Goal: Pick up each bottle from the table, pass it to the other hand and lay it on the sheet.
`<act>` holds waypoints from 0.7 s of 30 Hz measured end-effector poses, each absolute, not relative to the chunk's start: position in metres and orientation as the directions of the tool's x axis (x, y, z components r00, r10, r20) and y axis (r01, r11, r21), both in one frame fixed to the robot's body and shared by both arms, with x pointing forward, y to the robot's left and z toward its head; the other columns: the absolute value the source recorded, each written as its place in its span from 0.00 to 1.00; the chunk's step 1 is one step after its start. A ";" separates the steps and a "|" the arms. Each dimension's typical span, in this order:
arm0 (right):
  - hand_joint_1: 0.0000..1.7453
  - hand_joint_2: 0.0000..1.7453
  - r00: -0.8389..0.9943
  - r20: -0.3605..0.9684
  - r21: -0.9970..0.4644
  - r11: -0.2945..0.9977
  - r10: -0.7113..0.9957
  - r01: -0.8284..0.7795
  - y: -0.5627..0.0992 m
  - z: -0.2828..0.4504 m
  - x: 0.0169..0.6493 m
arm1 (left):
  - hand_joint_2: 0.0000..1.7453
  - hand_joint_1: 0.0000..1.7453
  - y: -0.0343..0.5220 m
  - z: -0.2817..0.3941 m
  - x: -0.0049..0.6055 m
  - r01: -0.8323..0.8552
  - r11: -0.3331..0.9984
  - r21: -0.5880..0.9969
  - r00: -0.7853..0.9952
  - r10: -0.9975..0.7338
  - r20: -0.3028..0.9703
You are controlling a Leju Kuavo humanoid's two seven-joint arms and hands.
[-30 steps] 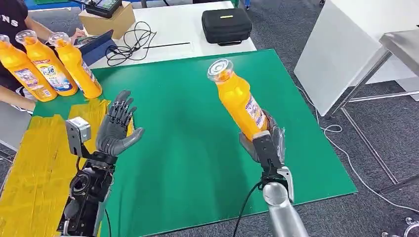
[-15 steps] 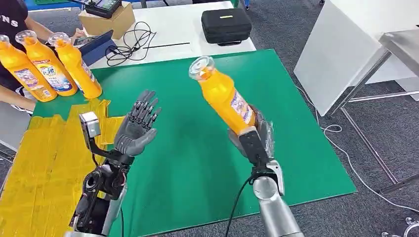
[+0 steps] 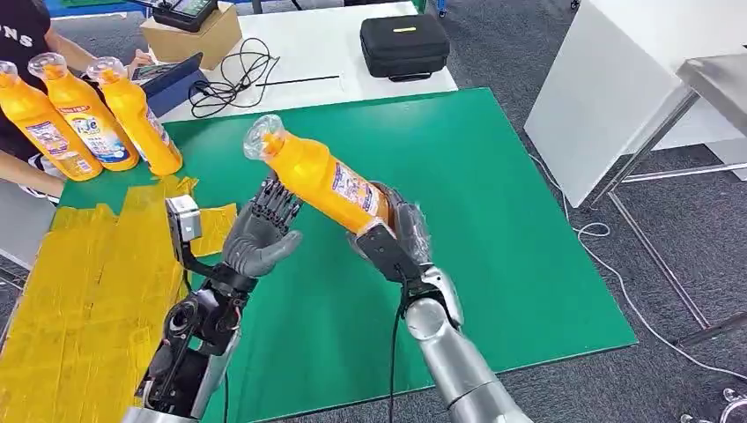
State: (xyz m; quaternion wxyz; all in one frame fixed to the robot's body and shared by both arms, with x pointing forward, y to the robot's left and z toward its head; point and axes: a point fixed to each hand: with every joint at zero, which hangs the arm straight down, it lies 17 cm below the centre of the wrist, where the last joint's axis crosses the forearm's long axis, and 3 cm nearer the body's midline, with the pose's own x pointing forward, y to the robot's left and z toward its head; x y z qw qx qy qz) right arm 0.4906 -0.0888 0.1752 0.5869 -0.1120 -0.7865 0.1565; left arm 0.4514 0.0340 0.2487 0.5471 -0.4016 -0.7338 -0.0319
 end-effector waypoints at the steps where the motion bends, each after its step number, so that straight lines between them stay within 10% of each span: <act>1: 1.00 1.00 -0.288 0.887 -0.381 0.924 0.360 -0.018 -0.085 0.175 0.491 | 1.00 0.00 0.033 0.249 0.451 0.626 0.674 -0.391 -0.078 0.554 0.829; 21: 1.00 1.00 -0.295 0.873 -0.432 0.896 0.388 -0.100 -0.045 0.167 0.493 | 1.00 0.00 0.034 0.252 0.453 0.618 0.676 -0.403 -0.083 0.565 0.821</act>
